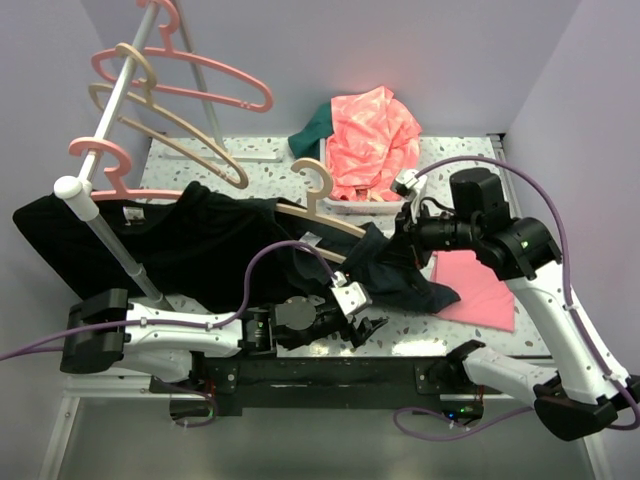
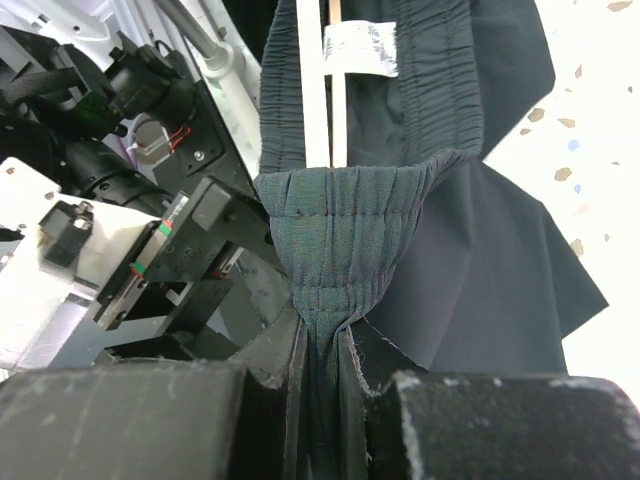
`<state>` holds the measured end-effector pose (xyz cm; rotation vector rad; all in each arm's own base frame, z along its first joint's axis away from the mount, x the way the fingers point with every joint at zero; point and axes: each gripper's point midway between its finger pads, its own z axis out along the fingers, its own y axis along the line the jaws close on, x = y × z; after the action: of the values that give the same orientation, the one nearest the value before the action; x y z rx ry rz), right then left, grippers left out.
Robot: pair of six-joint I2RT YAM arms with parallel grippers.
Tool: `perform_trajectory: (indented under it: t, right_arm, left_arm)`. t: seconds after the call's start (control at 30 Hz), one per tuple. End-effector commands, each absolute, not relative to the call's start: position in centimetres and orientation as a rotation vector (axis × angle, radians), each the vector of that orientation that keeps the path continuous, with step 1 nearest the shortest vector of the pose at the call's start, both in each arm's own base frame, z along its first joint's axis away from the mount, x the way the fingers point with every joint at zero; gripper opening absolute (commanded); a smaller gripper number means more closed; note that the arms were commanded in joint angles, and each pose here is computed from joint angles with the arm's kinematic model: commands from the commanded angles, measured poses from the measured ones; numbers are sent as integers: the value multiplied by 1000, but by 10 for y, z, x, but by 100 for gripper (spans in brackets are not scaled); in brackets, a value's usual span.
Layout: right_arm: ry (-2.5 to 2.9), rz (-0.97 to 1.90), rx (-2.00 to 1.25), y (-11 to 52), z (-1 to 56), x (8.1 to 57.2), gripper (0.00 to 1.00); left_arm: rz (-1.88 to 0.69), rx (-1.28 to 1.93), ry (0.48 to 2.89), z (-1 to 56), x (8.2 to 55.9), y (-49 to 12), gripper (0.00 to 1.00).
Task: Place the shorts on the hanger
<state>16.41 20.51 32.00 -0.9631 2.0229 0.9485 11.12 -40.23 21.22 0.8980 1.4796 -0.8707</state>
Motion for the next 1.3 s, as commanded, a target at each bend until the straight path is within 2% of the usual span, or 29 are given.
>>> perform_trajectory:
  t: [0.0,0.17,0.43,0.77,1.27]
  right_arm:
    - [1755,967,-1033,222,371,169,0]
    - [1691,986,-990,230,382,180,0]
    - [1680,850,-817,222,396,213,0]
    - [1691,925,-1086,267,396,208,0]
    - [1576,885,-1148,312,442,259,0]
  left_arm:
    - [-916,857,1418,235,109,-408,75]
    - [-913,856,1424,233,110,-409,75]
    - [-921,864,1429,229,109,-411,75]
    - [-915,893,1413,227,108,-422,75]
    - [-901,937,1410,211,108,-436,75]
